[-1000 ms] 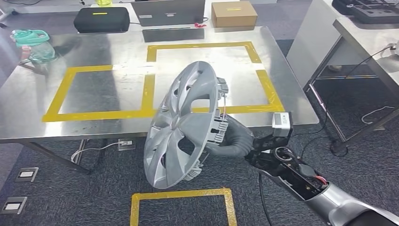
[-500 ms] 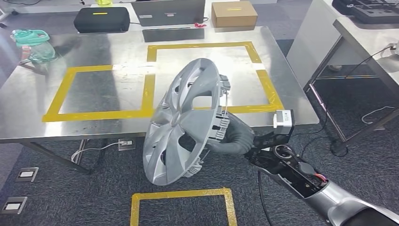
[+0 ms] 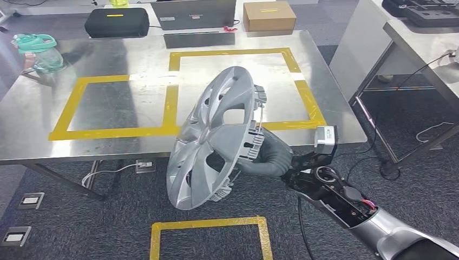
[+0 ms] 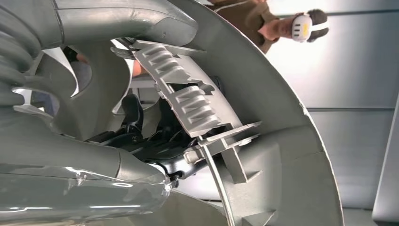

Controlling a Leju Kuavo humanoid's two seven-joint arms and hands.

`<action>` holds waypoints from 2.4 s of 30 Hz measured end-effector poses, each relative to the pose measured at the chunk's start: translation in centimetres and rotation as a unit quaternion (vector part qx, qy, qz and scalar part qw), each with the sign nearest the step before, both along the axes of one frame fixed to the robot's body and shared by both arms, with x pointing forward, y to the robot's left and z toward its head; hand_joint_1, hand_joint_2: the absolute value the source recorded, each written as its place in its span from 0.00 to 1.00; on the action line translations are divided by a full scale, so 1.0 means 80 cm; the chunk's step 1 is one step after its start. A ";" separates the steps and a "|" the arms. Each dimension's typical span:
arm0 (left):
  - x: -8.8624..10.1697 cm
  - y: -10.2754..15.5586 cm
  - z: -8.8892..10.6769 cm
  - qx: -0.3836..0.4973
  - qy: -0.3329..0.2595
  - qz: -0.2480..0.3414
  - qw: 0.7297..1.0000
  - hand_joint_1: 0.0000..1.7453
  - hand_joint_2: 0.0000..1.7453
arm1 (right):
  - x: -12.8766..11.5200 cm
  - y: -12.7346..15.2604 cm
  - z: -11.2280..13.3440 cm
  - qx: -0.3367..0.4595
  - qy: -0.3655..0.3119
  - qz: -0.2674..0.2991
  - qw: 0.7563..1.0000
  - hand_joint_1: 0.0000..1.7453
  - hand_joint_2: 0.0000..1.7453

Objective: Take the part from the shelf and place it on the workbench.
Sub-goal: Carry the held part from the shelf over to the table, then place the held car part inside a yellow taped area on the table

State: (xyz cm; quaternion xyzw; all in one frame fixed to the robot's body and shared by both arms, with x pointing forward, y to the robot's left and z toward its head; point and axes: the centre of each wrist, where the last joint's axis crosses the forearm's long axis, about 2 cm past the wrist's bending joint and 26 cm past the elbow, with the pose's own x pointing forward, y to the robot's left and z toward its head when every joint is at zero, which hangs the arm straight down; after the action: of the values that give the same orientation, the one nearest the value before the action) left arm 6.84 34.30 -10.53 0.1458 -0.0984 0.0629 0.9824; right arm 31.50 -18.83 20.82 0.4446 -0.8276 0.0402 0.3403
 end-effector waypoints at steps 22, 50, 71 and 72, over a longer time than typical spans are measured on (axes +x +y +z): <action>0.000 -0.001 0.000 -0.001 0.002 -0.003 1.000 0.00 1.00 | 0.002 -0.006 0.002 -0.008 0.003 -0.017 1.000 1.00 1.00; 0.000 -0.011 -0.001 -0.008 0.003 -0.009 1.000 0.00 1.00 | 0.062 0.007 0.047 -0.111 -0.001 -0.108 0.988 1.00 1.00; 0.002 -0.015 -0.001 -0.009 -0.002 -0.023 1.000 0.00 1.00 | 0.125 0.084 0.053 -0.246 0.010 -0.211 0.946 1.00 1.00; 0.002 -0.016 -0.001 -0.009 -0.002 -0.023 1.000 0.00 1.00 | 0.127 0.088 0.053 -0.250 0.011 -0.215 0.944 1.00 1.00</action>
State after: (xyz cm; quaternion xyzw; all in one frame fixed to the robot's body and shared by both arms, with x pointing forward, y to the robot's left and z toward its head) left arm 6.99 33.06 -10.61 0.1341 -0.1029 0.0410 0.9848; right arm 41.63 -11.75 25.04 0.1576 -0.8631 0.1669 0.4498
